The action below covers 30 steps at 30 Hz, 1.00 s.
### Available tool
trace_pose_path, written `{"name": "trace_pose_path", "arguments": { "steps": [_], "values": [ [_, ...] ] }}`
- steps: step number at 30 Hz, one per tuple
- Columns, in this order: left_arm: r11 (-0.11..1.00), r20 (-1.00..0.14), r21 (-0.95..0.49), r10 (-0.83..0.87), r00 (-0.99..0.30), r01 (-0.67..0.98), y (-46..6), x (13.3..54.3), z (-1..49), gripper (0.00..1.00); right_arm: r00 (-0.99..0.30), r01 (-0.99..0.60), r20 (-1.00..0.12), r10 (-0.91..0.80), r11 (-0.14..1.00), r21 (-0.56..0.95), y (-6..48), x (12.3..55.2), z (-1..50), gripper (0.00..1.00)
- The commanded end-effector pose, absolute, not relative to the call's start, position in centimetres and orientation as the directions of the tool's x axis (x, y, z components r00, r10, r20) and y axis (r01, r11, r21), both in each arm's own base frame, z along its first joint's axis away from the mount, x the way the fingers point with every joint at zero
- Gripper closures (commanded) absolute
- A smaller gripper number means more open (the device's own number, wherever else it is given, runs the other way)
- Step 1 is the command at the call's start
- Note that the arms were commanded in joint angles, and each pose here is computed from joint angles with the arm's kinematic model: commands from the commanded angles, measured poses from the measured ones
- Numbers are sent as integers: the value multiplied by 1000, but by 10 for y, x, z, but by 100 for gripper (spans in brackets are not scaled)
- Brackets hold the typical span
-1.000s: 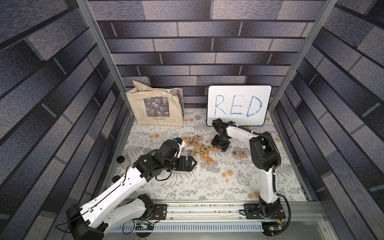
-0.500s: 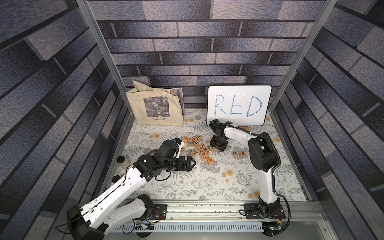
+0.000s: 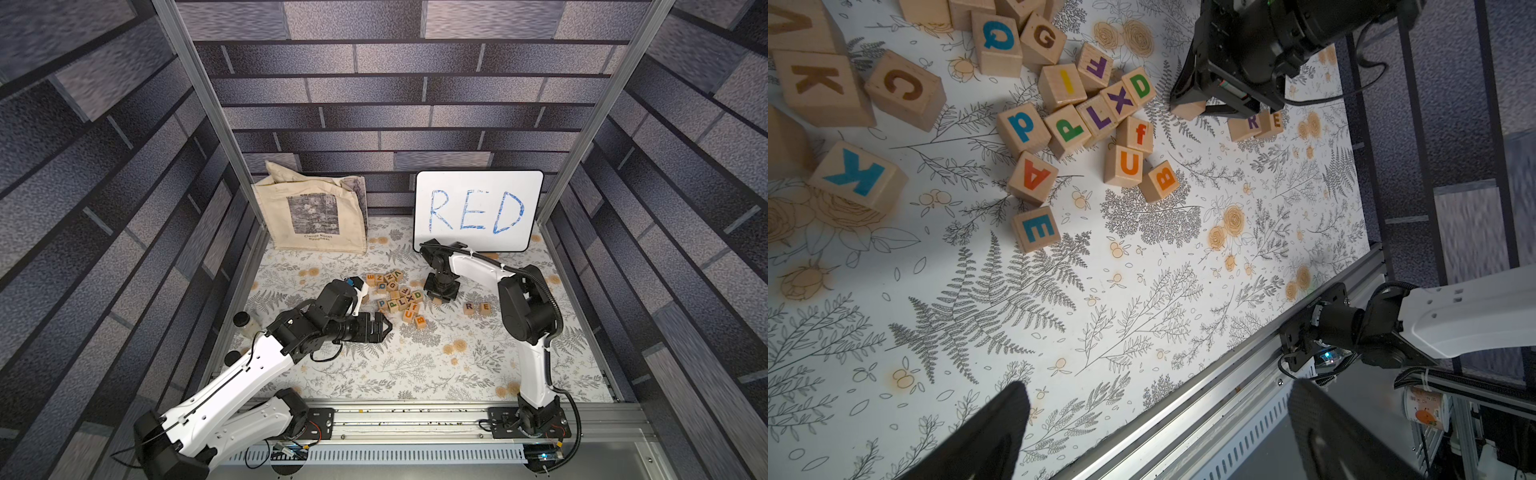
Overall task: Assemble the uppercase word "red" with letter blocks
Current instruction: Pick up the letter block from the center of the board, then place the letter block at the center of the board.
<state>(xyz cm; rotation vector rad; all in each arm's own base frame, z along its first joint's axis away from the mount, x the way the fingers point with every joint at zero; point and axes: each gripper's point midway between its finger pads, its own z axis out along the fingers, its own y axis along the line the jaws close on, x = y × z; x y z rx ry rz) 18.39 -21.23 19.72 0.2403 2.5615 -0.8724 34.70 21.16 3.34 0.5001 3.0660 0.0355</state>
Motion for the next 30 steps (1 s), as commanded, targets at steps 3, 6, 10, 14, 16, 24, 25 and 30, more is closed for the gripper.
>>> {"name": "trace_pose_path", "arguments": {
  "steps": [3, 6, 10, 14, 16, 24, 25, 30],
  "values": [
    [780, -440, -556, 17, -898, 288, -216, 188, 197, 0, -978, 199, -46, 201, 979, 44, 215, 346, 68, 82],
    [776, -441, -558, 24, -897, 295, -220, 190, 197, 0, -988, 151, -35, 153, 987, 57, 217, 344, 74, 82],
    [769, -440, -561, 35, -897, 305, -226, 195, 198, 0, -996, 87, -21, 89, 993, 76, 220, 340, 82, 82],
    [765, -440, -559, 51, -897, 318, -232, 200, 198, 0, -1000, 15, 2, 15, 995, 97, 224, 335, 87, 81],
    [764, -437, -559, 57, -898, 321, -235, 203, 198, 0, -1000, -28, 8, -29, 995, 101, 224, 332, 89, 82],
    [750, -426, -574, 70, -902, 329, -249, 214, 195, 0, -987, -158, -25, -157, 984, 85, 214, 324, 118, 82],
    [748, -426, -576, 69, -902, 330, -250, 216, 195, 0, -986, -167, -31, -165, 983, 74, 212, 324, 120, 82],
    [736, -425, -585, 80, -902, 340, -260, 223, 196, 0, -975, -215, -58, -213, 976, 23, 200, 323, 128, 83]
  ]
}}
